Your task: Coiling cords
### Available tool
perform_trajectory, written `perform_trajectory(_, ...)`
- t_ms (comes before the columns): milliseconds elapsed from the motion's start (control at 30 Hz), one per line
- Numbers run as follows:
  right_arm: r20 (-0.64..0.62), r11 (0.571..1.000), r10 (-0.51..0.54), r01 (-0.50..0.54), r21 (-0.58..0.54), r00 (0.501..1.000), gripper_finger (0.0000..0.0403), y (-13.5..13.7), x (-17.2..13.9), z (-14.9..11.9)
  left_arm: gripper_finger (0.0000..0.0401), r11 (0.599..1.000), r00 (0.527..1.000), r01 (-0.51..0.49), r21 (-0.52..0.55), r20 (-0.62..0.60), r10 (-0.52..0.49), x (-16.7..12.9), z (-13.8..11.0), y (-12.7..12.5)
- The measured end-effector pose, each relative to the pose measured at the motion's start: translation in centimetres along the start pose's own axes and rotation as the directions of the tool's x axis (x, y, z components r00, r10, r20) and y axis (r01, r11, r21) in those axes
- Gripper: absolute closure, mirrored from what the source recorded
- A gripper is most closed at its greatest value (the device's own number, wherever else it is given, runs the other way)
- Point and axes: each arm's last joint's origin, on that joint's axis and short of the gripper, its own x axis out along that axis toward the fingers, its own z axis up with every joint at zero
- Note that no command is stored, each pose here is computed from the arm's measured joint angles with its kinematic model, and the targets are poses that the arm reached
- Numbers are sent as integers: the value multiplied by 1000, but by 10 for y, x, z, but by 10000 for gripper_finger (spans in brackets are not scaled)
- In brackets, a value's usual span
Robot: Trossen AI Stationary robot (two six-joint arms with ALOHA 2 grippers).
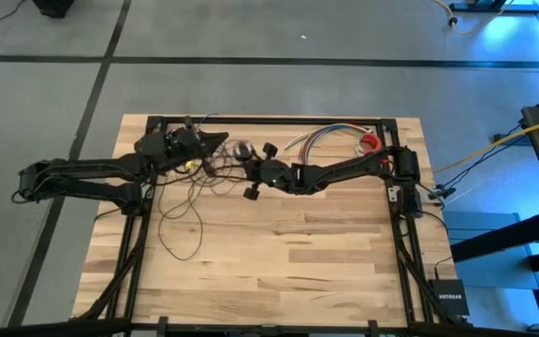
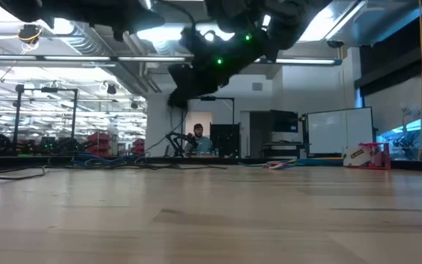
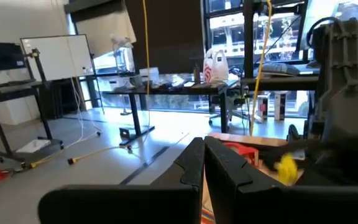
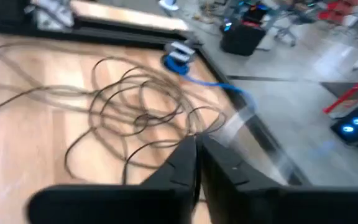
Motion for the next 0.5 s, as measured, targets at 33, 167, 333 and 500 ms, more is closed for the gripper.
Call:
perform_trajectory(33,2,1000,-20,20,3,1000,366,-1,-1,2,396,1000,1000,0,1,-3,0,-2,1,1)
perform_trajectory(167,-2,1000,-23,23,1,1000,314,-2,-2,3,396,1000,1000,5,16,-29,-4,-4,-1,1)
perform_trajectory(333,-23,1000,-19,19,-10,1000,274,-2,-2,1,396,999,998,11,45,-66,-8,-3,-5,0)
perform_trajectory(500,-69,999,-25,23,-34,997,261,-2,-3,-3,396,995,993,23,94,-117,-12,-4,-10,0)
